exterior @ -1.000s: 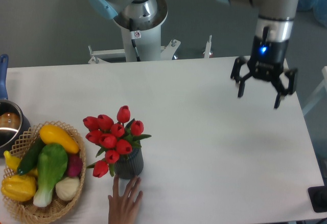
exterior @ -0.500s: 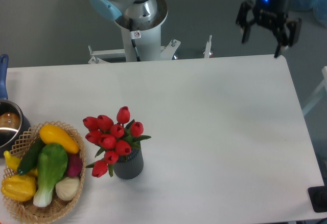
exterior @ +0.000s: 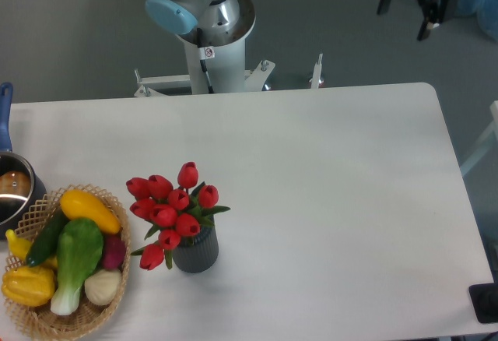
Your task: Insert the flowers into the vase
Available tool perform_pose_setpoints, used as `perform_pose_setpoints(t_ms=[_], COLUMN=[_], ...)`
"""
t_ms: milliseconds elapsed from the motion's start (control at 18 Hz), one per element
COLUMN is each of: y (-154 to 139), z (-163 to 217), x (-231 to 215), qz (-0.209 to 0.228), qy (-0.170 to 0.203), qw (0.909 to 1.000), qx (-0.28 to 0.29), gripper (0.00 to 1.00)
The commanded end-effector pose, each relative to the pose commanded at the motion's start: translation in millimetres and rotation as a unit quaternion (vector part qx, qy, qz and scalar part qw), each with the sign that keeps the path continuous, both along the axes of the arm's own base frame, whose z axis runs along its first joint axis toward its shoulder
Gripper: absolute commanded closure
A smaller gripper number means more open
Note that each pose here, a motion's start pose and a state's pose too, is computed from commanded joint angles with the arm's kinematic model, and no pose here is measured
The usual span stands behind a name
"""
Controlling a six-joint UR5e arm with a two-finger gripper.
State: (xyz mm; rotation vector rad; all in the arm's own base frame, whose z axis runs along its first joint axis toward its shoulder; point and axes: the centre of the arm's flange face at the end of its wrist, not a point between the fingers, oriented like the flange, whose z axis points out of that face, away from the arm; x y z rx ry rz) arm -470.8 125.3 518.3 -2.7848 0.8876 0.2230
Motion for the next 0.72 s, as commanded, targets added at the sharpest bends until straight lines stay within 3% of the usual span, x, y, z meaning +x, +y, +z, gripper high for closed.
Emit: perform_pose_setpoints(t_ms=[722], y=[9.9], z=[10.7], x=[2.5], qz=[0.004], qy=[0.025], qw=[0.9997], qx=[0.003], gripper=[0.0])
